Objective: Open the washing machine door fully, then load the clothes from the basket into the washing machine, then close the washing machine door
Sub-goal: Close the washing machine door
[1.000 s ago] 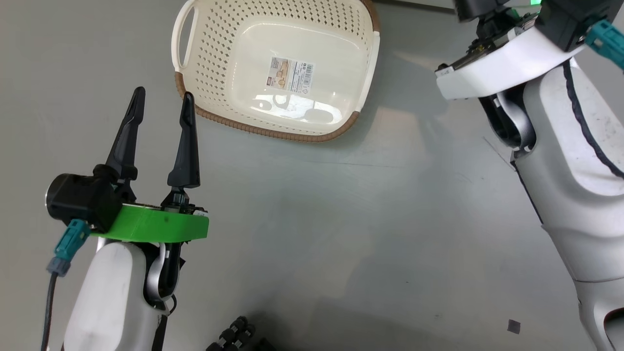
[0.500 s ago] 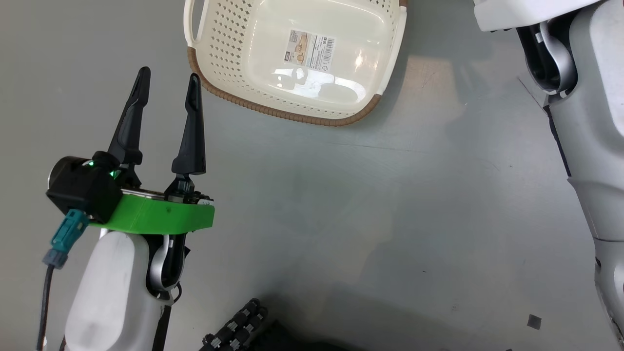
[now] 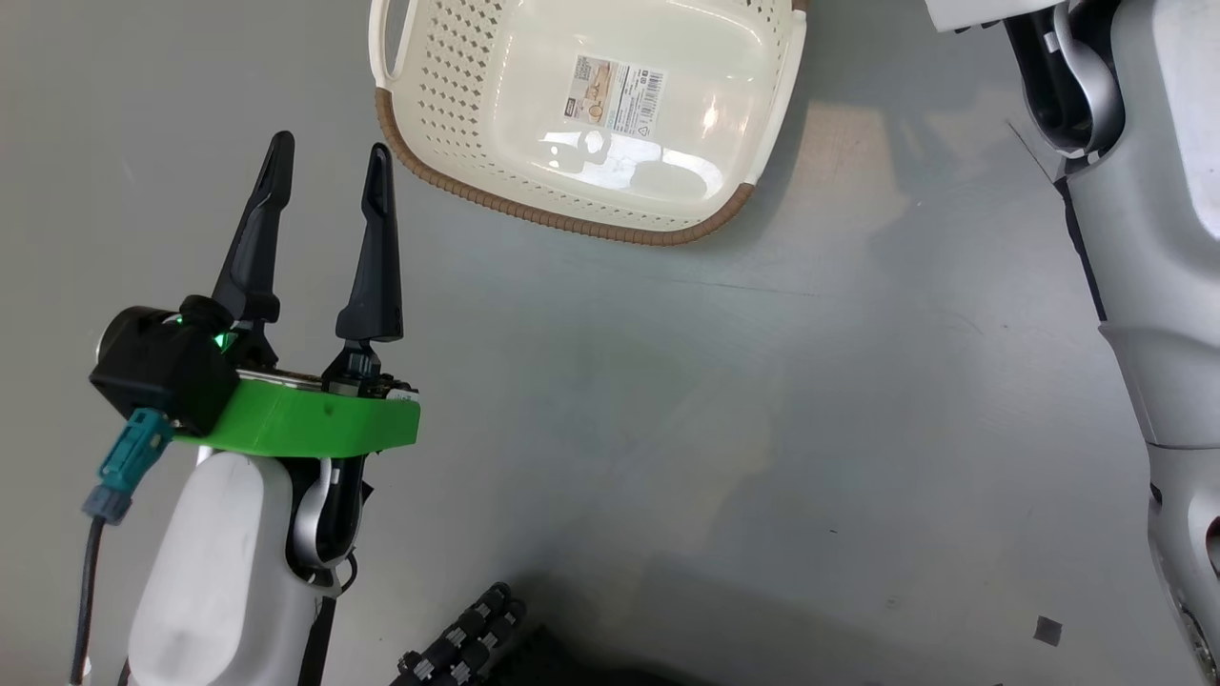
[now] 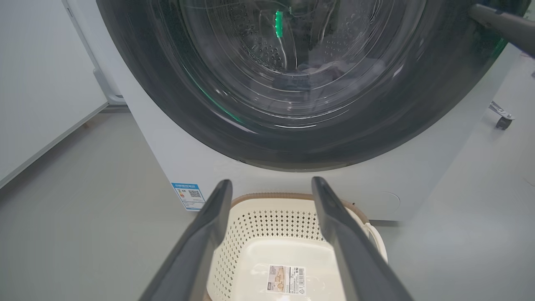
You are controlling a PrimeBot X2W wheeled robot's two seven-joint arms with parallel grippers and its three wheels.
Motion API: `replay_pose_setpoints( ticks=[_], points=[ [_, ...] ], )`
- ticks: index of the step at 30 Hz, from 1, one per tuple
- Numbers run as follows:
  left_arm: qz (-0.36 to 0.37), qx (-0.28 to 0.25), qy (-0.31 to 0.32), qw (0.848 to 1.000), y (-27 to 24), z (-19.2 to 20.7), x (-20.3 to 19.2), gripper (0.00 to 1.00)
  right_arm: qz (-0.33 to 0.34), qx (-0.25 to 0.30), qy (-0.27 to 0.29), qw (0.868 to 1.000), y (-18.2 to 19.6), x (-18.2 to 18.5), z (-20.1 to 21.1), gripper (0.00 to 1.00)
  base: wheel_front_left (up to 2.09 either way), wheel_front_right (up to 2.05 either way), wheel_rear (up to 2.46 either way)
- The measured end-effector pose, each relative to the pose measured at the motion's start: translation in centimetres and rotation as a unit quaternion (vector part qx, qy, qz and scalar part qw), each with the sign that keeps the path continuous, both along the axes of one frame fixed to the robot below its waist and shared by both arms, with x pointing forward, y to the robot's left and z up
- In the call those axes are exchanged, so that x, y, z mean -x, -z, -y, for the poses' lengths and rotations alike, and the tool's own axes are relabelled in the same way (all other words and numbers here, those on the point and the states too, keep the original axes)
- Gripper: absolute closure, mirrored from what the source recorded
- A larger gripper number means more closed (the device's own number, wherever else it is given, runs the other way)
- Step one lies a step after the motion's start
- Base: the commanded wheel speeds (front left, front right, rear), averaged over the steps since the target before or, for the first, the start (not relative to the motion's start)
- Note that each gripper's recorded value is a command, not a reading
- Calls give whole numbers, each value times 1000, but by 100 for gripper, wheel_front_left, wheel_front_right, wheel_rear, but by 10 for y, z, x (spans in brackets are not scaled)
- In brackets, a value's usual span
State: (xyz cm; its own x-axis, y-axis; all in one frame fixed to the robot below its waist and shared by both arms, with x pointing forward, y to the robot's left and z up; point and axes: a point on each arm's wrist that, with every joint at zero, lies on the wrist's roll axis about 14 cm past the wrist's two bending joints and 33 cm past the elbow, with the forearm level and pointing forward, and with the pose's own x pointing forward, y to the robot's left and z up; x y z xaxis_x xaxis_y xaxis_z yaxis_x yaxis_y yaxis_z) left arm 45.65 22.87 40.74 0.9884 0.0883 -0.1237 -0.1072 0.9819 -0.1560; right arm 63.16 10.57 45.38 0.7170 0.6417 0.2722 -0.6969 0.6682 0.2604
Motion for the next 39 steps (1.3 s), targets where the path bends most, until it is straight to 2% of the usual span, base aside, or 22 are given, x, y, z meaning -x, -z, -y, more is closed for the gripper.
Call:
replay_pose_setpoints(
  ticks=[12,28,38,39],
  points=[
    [25,-2,-4,1000,-18,-3,-5,0,-24,30,-3,999,10,13,4,100,0,0,0],
    [75,3,-8,997,-58,-5,-3,0,-73,54,2,996,14,64,26,100,0,0,0],
    [74,9,-9,997,-65,-1,17,0,-92,72,18,993,7,97,47,100,0,0,0],
    [74,8,-11,997,-66,-1,20,0,-94,70,20,993,4,101,48,71,0,0,0]
  ],
)
